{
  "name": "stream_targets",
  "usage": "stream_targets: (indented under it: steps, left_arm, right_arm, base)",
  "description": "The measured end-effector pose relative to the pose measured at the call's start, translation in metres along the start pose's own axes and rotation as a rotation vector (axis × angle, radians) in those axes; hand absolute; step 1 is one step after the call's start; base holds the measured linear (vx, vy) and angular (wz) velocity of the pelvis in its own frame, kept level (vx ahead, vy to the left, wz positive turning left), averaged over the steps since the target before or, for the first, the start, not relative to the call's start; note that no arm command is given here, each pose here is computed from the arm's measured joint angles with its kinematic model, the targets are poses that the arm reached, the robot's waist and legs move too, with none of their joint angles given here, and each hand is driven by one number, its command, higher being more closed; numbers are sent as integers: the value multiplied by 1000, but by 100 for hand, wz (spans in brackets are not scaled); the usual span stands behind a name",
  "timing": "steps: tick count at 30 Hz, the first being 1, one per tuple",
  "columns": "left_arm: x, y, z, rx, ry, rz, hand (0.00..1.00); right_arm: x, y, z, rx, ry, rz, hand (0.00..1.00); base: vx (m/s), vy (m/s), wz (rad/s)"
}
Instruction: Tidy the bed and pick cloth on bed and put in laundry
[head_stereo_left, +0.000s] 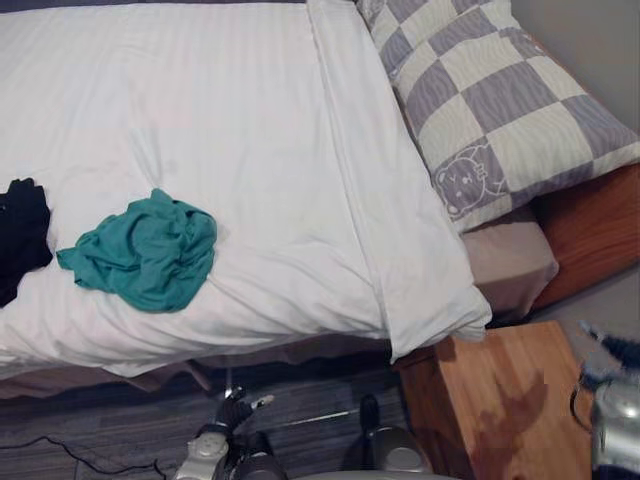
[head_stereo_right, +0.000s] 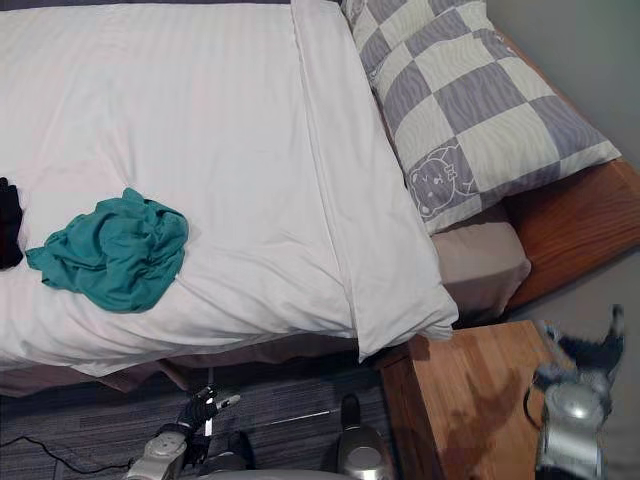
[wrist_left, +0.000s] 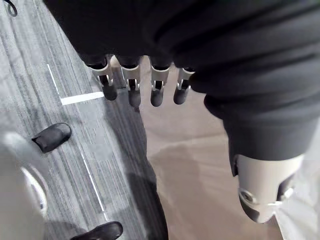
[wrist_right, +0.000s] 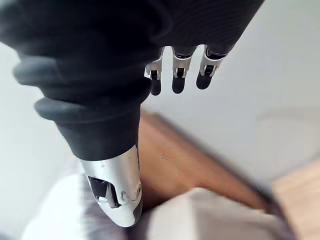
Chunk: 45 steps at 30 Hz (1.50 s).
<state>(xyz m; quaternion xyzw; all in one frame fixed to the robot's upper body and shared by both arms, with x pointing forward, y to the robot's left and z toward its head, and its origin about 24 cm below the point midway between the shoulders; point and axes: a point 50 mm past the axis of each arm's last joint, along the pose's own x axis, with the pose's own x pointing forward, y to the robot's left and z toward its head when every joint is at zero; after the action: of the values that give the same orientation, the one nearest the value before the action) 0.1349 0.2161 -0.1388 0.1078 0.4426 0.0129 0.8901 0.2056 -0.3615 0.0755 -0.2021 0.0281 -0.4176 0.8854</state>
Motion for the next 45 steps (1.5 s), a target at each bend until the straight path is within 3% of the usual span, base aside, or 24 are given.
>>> stream_targets:
  steps: [6,7,10,13,20,25,31,32,37,39,42,45]
  left_arm:
    - [-1,2,-5,-10,25,4,0]
    - [3,1,6,-14,-5,2,0]
    - [10,0,31,-44,-70,-1,0]
    - [12,-2,40,-66,-99,-10,0]
    - [18,-19,66,-55,-177,-58,0]
    - [19,-31,79,-89,-222,-86,0]
    - [18,-33,82,-100,-255,-89,0]
    - [18,-33,80,-100,-255,-88,0]
    - [17,-31,78,-116,-249,-70,0]
    - [18,-30,74,-121,-222,-43,0]
    - [18,-24,69,-182,-195,10,0]
    - [17,-16,59,-248,-162,47,0]
  right_arm:
    - [49,58,75,95,-117,148,100]
    - [64,64,104,132,-157,173,100]
    - [82,70,171,230,-274,211,100]
    - [85,77,192,287,-297,250,100]
    - [79,97,159,339,-181,315,100]
    - [46,120,121,467,-152,396,100]
    - [2,139,54,485,-9,495,100]
    - [-5,139,39,467,29,511,0]
    - [-89,122,-115,137,623,606,0]
    - [-157,109,-166,-2,893,725,0]
    - [-199,92,-187,-127,971,861,0]
    - [-194,88,-187,-128,945,844,0]
  base:
    - [-32,-1,28]
    - [-46,3,44]
    - [-86,26,40]
    - [-73,41,20]
    - [-26,47,8]
    - [-21,-25,-8]
    - [25,-68,-8]
    - [61,-28,-4]
    - [90,-15,1]
    - [133,5,-16]
    - [119,34,-10]
    - [23,96,13]
